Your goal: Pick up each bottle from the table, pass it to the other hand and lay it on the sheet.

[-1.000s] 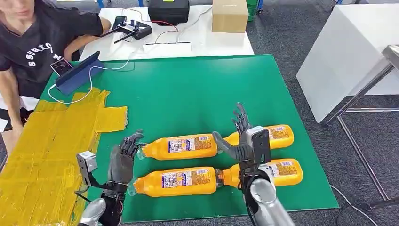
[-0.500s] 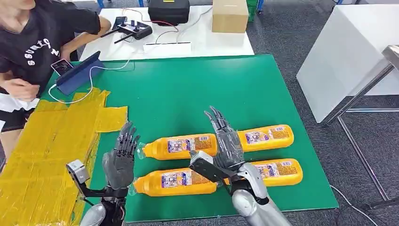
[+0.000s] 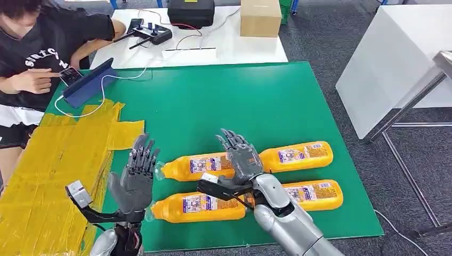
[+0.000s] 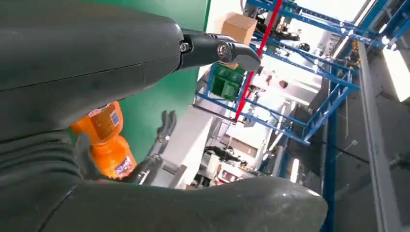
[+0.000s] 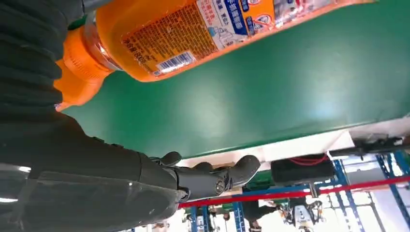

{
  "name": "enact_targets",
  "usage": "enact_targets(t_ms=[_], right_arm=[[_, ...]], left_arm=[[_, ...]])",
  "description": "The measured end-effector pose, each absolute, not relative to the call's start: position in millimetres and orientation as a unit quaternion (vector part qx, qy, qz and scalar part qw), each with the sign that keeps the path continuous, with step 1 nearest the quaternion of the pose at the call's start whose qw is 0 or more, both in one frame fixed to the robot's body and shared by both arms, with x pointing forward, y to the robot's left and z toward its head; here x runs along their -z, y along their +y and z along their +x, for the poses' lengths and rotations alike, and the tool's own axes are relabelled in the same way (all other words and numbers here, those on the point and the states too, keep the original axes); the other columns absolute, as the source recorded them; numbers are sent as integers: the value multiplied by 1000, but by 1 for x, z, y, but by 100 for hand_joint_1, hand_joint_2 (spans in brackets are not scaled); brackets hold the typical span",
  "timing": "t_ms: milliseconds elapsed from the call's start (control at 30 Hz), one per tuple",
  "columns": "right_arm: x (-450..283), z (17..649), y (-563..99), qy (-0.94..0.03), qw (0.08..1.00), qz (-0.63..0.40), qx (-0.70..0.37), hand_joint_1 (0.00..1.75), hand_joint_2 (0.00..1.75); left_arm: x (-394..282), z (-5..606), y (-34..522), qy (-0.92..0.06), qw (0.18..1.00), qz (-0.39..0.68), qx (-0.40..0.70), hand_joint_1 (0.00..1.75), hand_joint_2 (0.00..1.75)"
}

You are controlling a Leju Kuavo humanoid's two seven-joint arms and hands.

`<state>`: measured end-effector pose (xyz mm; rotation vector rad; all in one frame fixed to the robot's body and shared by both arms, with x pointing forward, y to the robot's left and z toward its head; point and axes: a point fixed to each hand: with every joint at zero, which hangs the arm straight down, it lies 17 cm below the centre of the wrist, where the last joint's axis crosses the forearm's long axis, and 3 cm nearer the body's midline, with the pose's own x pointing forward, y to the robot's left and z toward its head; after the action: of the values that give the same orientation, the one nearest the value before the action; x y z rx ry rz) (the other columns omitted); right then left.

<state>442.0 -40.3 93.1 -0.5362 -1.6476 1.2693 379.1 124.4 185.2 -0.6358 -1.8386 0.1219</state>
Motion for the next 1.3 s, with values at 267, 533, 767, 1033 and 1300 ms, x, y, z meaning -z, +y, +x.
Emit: enact_targets(t_ms=[267,533,767,1033,1300], right_arm=[[-69,464,-42,-629,477,-241,-564,0,175],[-60,480,-31,-612,477,-218,-592,0,175],[-53,489,-22,-592,488,-176,-617,0,175],[-45,491,-16,-571,498,-148,-635,0,175],[-40,492,-18,-562,503,-149,-639,0,175]], left_arm=[[-193,376,115,-777,553,-297,-49,0,0],[-206,377,107,-778,538,-320,-54,0,0],[-222,377,92,-779,519,-348,-50,0,0],[-229,376,81,-777,512,-365,-44,0,0],[-229,375,77,-775,513,-368,-40,0,0]])
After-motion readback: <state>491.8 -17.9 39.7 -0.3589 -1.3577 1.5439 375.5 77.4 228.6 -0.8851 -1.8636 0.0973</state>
